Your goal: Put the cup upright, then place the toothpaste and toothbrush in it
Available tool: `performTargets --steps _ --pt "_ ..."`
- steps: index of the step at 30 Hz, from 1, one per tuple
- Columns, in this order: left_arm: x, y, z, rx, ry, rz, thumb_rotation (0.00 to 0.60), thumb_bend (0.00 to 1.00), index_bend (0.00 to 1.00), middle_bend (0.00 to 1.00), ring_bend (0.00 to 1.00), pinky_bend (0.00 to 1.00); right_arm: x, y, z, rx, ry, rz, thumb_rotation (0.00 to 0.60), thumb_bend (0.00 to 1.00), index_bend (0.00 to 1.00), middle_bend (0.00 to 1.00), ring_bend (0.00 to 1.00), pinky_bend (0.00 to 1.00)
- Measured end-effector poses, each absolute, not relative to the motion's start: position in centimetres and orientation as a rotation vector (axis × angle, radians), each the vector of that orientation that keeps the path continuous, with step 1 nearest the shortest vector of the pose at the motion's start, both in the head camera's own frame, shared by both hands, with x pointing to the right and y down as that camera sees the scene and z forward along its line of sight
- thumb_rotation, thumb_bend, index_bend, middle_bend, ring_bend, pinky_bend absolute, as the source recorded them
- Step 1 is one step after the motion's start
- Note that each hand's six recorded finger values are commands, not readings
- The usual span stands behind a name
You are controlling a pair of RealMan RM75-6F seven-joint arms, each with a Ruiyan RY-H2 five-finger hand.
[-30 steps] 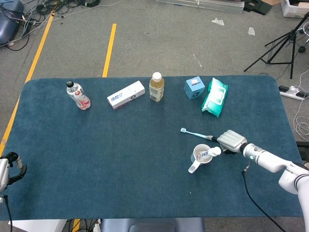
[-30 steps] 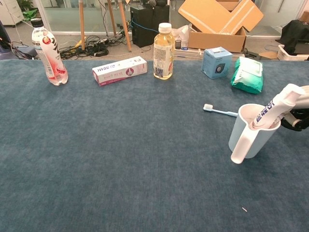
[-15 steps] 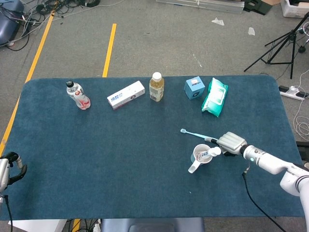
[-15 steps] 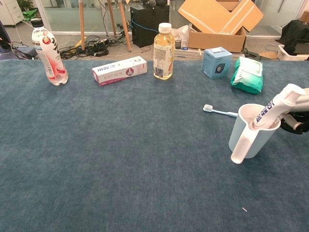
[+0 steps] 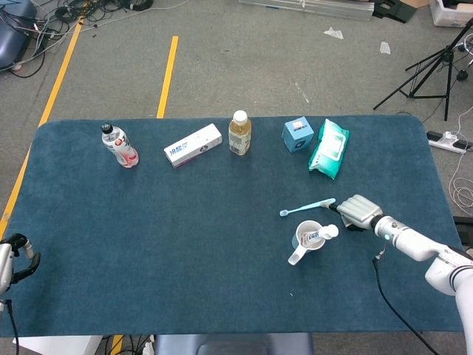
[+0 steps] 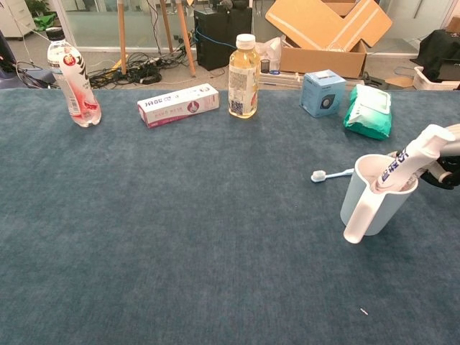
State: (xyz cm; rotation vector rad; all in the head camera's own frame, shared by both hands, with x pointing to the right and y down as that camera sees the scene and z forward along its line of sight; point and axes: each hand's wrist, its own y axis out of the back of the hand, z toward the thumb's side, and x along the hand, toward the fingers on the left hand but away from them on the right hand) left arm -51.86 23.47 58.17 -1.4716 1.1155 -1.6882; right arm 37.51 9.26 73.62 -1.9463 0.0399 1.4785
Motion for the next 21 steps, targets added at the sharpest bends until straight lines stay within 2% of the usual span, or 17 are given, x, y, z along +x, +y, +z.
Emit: performTargets --steps 7,13,21 --pt "-51.6 23.2 58.2 -1.482 1.117 -1.668 0.600 0.36 0.57 0.46 0.54 0.52 37.1 8.9 72.0 -1.972 -0.030 1.413 0.600 0.92 0.01 0.74 0.86 0.97" --pt "-50.9 22.9 58.0 -1.502 1.117 -1.630 0.600 0.36 0.57 0.46 0.54 0.52 36.1 9.0 68.9 -1.980 -0.117 1.312 0.600 0.80 0.22 0.65 0.77 0.93" --pt "-49.9 23.0 57.5 -1.535 1.125 -1.572 0.600 0.36 0.57 0.46 0.54 0.52 35.5 8.3 65.0 -1.901 -0.245 1.264 0.600 0.66 0.29 0.57 0.68 0.87"
